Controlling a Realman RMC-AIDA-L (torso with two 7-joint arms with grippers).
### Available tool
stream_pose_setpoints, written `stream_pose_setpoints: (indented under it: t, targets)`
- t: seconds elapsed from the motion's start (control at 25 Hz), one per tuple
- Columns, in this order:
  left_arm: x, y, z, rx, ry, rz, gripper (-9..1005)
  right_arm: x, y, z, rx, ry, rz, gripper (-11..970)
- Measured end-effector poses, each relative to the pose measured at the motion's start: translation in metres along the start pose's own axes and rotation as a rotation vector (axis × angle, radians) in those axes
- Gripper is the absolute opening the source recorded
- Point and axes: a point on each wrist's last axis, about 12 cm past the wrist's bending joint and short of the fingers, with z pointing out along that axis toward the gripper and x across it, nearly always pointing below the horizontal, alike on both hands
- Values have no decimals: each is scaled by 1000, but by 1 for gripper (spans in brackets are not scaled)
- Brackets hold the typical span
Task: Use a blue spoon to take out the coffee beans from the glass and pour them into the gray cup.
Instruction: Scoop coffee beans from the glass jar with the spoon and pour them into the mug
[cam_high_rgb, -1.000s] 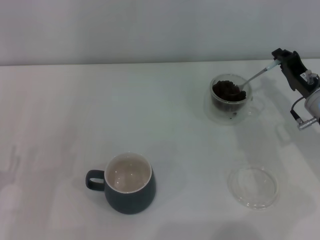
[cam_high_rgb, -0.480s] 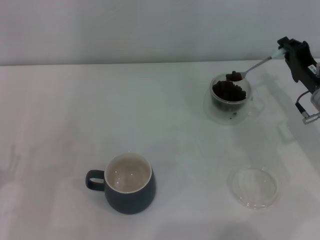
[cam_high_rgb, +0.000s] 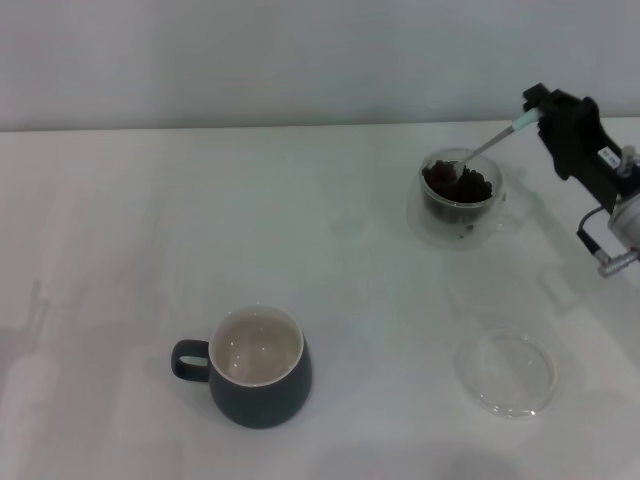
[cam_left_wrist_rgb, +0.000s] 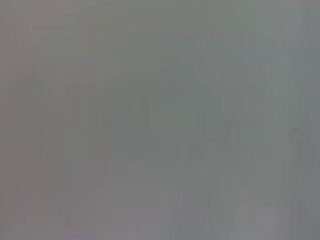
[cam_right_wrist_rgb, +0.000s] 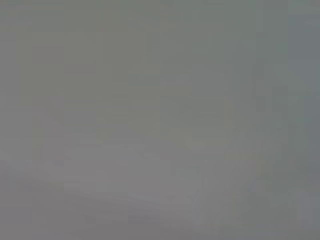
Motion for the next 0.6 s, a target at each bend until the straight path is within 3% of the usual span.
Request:
stream_pose_setpoints:
  t: [0.6]
  targets:
    - [4,-4,7,10,32,-6,774,53,9,-4,-82,273,-27,150]
